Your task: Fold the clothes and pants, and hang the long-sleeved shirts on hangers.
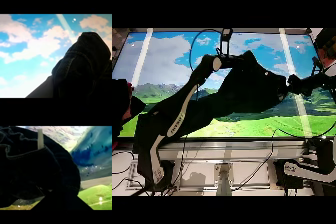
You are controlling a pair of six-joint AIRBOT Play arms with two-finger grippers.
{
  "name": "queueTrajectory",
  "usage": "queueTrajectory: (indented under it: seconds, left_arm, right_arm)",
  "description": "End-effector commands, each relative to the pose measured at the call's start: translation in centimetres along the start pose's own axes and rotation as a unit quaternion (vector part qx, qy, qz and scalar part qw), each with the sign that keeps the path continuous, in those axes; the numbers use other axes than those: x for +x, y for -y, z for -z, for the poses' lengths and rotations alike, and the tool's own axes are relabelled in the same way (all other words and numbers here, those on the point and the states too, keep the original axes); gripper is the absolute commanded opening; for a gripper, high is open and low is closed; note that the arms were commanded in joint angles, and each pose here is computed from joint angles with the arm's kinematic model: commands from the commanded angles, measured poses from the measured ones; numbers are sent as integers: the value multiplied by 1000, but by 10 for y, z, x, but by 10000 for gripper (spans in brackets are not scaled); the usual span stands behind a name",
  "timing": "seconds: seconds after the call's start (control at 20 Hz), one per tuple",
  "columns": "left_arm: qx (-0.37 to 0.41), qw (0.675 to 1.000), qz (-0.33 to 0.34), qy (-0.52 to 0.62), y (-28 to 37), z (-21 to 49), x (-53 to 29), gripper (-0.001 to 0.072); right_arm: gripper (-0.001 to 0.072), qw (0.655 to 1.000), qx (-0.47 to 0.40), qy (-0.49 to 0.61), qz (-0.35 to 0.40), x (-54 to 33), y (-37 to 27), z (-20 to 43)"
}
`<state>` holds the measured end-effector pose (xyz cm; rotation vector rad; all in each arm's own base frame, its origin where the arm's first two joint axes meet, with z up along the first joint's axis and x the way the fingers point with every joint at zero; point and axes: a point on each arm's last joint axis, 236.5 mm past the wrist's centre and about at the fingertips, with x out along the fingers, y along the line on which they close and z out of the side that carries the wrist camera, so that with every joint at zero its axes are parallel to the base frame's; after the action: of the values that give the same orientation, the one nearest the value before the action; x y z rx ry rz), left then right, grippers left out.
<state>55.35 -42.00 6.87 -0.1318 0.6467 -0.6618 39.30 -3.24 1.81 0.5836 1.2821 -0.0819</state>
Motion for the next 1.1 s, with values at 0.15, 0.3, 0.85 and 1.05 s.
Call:
queueTrajectory:
  seconds: [0.15, 0.3, 0.85, 1.05]
  left_arm:
    - [0, 998, 35, 43, 46, 23, 43, 6]
    - [-18, 992, 49, 119, 63, -9, 38, 6]
    - [-17, 978, 60, 201, 78, -28, 34, 377]
    - [22, 978, 53, 201, 81, -42, 18, 375]
  right_arm:
    - [29, 995, 57, -63, 61, 35, 46, 50]
    - [29, 988, 77, -73, 117, 41, 76, 63]
    - [678, 980, 41, -35, 191, 13, 104, 35]
    - [675, 983, -6, 68, 169, -26, 76, -32]
